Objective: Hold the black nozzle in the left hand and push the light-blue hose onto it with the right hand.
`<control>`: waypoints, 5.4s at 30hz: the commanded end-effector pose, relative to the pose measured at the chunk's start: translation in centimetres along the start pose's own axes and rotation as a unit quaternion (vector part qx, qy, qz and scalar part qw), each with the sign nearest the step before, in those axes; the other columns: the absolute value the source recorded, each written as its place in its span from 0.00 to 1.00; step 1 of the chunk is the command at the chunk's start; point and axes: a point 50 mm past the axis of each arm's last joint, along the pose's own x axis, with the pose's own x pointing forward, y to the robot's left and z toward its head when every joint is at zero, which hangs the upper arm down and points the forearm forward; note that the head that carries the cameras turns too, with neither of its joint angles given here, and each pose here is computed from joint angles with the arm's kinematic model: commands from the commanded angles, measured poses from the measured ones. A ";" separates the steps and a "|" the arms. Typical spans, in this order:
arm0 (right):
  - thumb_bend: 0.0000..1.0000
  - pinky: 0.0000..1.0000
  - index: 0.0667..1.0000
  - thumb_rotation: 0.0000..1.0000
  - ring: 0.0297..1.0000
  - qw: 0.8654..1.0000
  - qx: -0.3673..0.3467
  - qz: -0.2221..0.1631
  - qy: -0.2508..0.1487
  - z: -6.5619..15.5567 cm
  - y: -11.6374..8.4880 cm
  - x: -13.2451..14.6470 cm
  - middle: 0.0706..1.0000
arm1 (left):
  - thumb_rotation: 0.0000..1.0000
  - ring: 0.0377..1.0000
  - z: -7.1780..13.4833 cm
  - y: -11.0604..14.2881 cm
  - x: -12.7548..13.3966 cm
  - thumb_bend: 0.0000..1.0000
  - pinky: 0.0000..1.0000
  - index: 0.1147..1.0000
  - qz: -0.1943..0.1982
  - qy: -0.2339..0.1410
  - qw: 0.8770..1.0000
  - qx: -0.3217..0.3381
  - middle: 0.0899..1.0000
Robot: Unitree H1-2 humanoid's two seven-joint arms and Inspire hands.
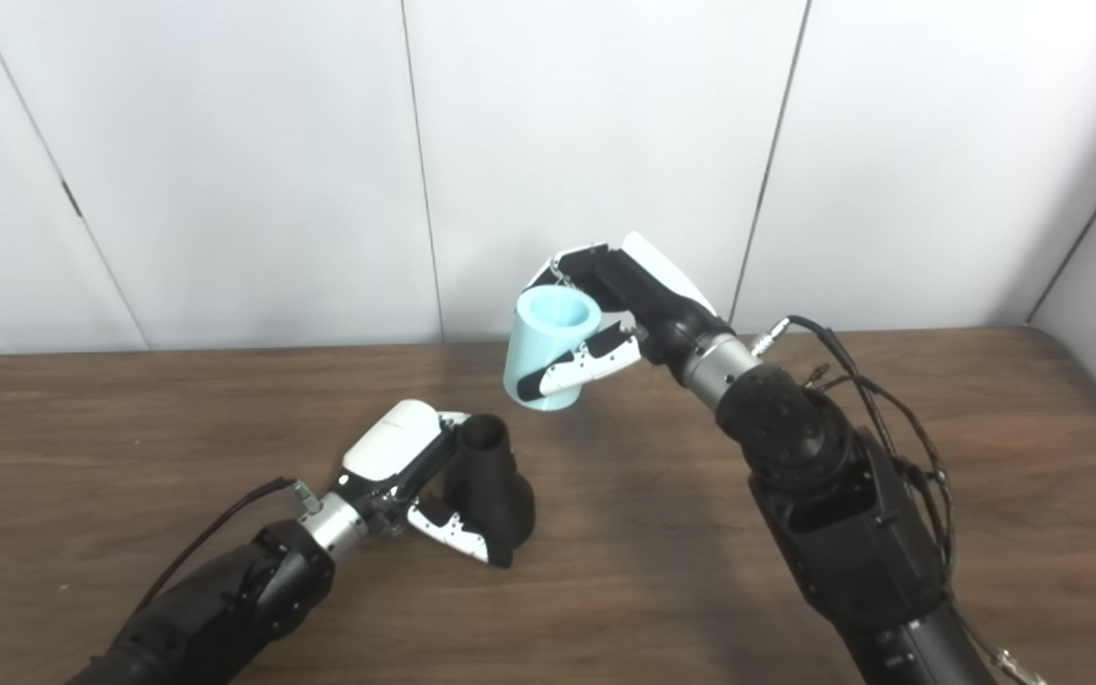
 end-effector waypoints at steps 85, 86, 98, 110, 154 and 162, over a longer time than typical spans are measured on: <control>0.53 0.36 0.45 0.00 0.40 0.995 -0.027 0.068 -0.075 4.8 3.0 3.4 0.42 | 0.00 0.59 0.9 -9.9 -6.5 0.52 0.53 0.41 -0.202 0.067 0.977 -0.028 0.45; 0.53 0.37 0.45 0.00 0.40 0.994 -0.031 0.066 -0.078 4.9 2.8 3.5 0.42 | 0.00 0.60 0.9 -9.8 -6.5 0.52 0.54 0.41 -0.203 0.067 0.977 -0.027 0.45; 0.53 0.40 0.43 0.00 0.45 0.994 -0.038 0.045 -0.096 5.4 0.8 4.0 0.47 | 0.00 0.58 0.9 -9.9 -6.5 0.52 0.52 0.41 -0.204 0.071 0.976 -0.028 0.44; 0.53 0.42 0.43 0.00 0.47 0.993 -0.055 0.032 -0.095 5.9 -0.5 3.9 0.48 | 0.00 0.58 0.6 -9.8 -6.7 0.52 0.52 0.41 -0.202 0.071 0.976 -0.029 0.44; 0.53 0.38 0.43 0.00 0.44 0.994 -0.023 0.036 -0.099 6.3 0.2 2.8 0.48 | 0.00 0.57 0.4 -9.5 -6.6 0.52 0.52 0.41 -0.201 0.071 0.977 -0.024 0.44; 0.53 0.40 0.43 0.00 0.43 0.994 -0.002 0.049 -0.096 5.4 1.3 2.5 0.46 | 0.00 0.58 0.5 -9.4 -6.4 0.52 0.52 0.41 -0.199 0.073 0.977 -0.025 0.45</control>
